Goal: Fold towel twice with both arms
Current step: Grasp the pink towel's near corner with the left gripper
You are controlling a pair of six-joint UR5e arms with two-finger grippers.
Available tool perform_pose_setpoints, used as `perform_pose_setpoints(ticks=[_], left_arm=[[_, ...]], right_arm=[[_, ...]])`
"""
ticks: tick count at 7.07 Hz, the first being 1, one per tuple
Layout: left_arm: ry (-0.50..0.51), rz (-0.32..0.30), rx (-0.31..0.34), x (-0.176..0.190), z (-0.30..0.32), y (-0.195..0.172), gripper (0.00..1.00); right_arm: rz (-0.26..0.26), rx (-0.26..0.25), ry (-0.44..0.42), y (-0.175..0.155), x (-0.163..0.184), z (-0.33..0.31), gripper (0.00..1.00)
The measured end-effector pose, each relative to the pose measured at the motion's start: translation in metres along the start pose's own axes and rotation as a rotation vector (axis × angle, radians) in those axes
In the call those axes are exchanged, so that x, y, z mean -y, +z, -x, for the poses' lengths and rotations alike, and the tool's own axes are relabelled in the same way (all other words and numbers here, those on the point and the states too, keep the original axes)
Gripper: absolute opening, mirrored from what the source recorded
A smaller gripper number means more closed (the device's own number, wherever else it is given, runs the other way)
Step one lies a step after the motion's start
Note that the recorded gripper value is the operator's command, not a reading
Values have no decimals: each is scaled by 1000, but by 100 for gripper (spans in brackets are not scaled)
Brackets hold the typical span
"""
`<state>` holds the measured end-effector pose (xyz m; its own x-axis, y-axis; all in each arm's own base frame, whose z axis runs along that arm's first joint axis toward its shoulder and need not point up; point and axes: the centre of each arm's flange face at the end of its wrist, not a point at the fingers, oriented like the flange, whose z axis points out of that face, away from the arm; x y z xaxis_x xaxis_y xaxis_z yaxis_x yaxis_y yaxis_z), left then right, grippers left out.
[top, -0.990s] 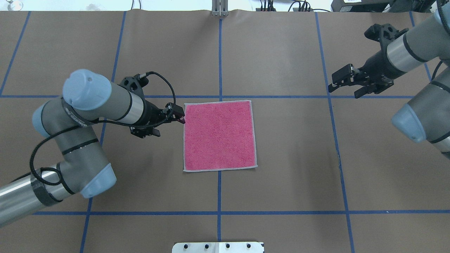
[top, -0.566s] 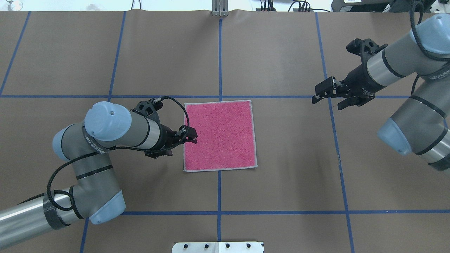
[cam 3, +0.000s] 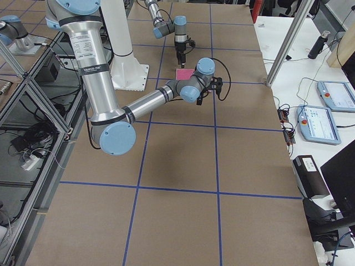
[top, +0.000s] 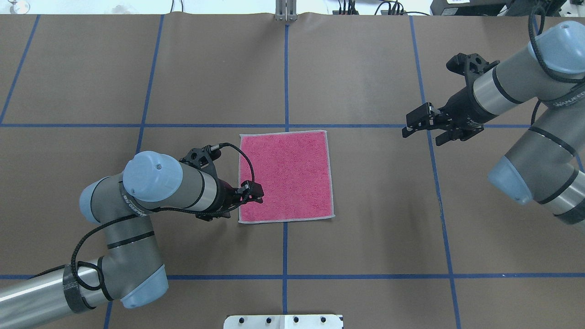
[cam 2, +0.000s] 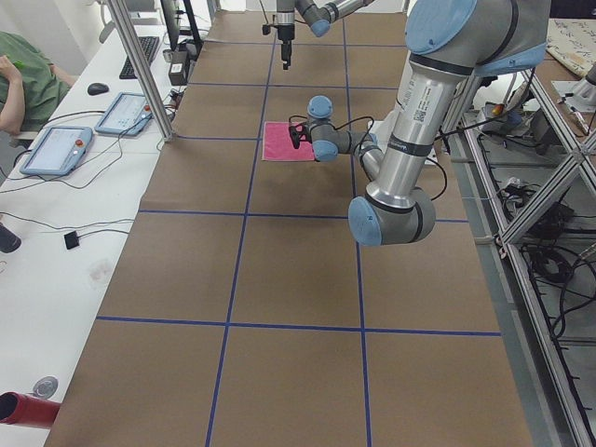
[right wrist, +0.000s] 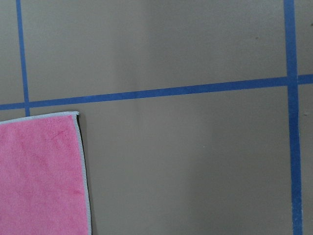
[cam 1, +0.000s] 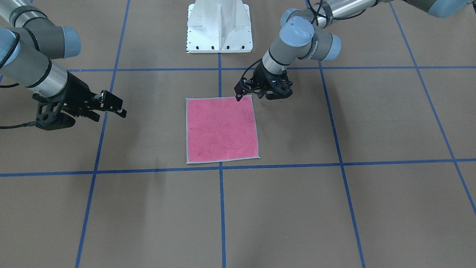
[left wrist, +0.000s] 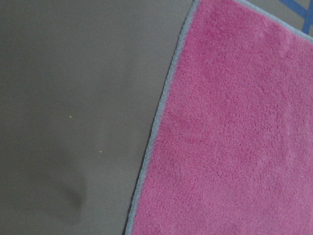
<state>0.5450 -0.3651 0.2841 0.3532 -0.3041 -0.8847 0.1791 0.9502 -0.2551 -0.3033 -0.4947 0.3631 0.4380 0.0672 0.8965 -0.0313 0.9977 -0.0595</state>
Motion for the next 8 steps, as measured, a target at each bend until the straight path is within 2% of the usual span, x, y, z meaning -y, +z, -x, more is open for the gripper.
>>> perform_pose_setpoints(ticks=[8], left_arm=[[2,16,28,-9,6,17,82]], right_arm=[[0,4,-3,0,1,3,100]])
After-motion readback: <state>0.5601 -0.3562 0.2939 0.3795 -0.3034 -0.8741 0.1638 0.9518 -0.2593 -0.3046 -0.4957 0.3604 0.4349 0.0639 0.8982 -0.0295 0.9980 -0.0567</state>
